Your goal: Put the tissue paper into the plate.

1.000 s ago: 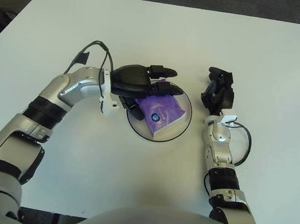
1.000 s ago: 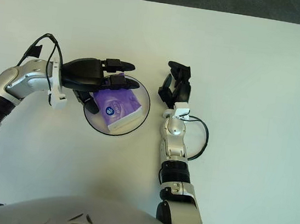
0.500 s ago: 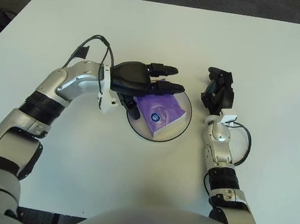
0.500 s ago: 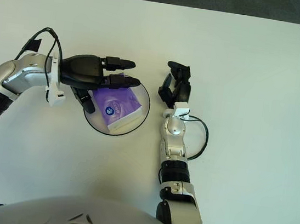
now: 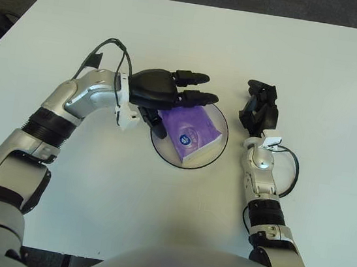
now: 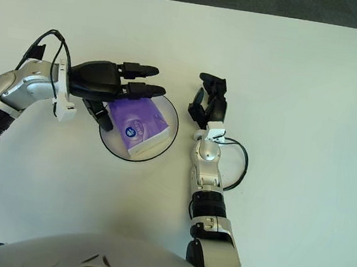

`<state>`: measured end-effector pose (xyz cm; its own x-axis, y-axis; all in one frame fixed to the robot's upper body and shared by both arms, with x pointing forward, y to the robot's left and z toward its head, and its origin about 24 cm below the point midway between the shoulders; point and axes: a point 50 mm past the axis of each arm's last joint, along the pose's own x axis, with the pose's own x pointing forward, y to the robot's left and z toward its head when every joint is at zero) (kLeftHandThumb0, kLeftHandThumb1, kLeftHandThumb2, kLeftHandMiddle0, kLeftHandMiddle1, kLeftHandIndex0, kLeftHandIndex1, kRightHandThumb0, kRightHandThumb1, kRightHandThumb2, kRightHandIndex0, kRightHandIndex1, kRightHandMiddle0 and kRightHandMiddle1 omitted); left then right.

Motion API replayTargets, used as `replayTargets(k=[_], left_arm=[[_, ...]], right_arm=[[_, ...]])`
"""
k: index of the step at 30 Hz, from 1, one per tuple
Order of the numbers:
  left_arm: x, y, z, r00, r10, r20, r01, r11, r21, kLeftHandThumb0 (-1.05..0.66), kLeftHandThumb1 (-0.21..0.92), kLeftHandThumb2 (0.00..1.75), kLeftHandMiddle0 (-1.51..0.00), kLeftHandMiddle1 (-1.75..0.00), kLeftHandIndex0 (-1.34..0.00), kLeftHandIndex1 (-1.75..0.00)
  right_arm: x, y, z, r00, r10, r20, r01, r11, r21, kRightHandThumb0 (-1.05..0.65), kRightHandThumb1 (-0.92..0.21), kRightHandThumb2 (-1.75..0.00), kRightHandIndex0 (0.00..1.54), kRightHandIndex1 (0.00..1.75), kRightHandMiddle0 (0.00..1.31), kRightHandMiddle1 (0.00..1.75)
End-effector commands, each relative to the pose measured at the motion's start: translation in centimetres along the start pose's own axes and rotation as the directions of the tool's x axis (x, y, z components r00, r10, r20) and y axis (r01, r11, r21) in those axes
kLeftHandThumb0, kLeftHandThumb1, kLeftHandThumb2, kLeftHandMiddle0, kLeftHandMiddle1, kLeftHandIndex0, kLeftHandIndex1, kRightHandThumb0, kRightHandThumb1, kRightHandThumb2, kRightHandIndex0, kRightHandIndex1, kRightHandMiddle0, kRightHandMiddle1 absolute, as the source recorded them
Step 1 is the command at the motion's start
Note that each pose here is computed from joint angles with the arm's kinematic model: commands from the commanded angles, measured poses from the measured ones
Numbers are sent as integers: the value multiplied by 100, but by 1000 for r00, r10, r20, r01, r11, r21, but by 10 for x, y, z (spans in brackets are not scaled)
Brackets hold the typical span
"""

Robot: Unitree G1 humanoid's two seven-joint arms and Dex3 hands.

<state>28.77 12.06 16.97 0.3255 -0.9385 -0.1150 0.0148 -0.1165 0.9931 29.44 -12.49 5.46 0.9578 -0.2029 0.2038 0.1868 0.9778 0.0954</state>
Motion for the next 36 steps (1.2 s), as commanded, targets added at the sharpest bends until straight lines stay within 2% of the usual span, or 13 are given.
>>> replayTargets(k=[1,5,12,19,22,26,27,30,33,36], left_arm=[[-6,2,-7,994,93,-53,-97,993,-72,-105,92,50,0,0,0,0],[-11,1,-14,983,147,-109,-163,976,-145,-105,92,59,0,0,0,0],[-20,-3,-25,937,267,-225,-325,904,-278,-100,92,79,0,0,0,0],[-24,-4,-26,870,404,-283,-493,722,-486,-86,92,92,0,0,0,0],[-32,-6,-38,792,502,-348,-607,589,-533,-82,92,99,0,0,0,0],[-38,-19,-58,715,508,-480,-697,460,-550,-91,92,116,0,0,0,0],[-37,-21,-60,699,512,-499,-712,435,-552,-93,92,118,0,0,0,0],[-36,-26,-63,617,529,-582,-780,311,-544,-101,92,125,0,0,0,0],[-36,-29,-64,564,531,-633,-816,236,-528,-103,92,126,0,0,0,0],[-39,-40,-57,524,520,-675,-839,179,-514,-104,92,127,-1,0,0,0]], right_arm=[[-25,-12,-39,980,-28,-197,18,998,-52,-54,-92,-85,41,83,18,118],[-25,-11,-40,979,-23,-203,13,999,-52,-56,-92,-86,42,84,18,118],[-26,-12,-41,977,-14,-213,6,999,-37,-59,-92,-88,39,83,11,117],[-26,-12,-41,977,-14,-215,6,999,-37,-59,-92,-90,38,82,7,116],[-27,-13,-41,976,-11,-216,3,999,-38,-59,-92,-90,39,83,7,116],[-27,-13,-41,976,-8,-216,-1,999,-39,-59,-92,-90,40,83,7,117],[-27,-13,-41,976,-7,-216,-1,999,-40,-59,-92,-90,40,83,7,117],[-27,-13,-41,976,-7,-218,-2,999,-42,-59,-92,-90,40,83,6,117],[-28,-14,-42,976,-8,-218,-1,999,-43,-59,-92,-90,40,83,6,117],[-28,-14,-42,976,-11,-218,1,999,-43,-59,-92,-90,40,84,6,117]])
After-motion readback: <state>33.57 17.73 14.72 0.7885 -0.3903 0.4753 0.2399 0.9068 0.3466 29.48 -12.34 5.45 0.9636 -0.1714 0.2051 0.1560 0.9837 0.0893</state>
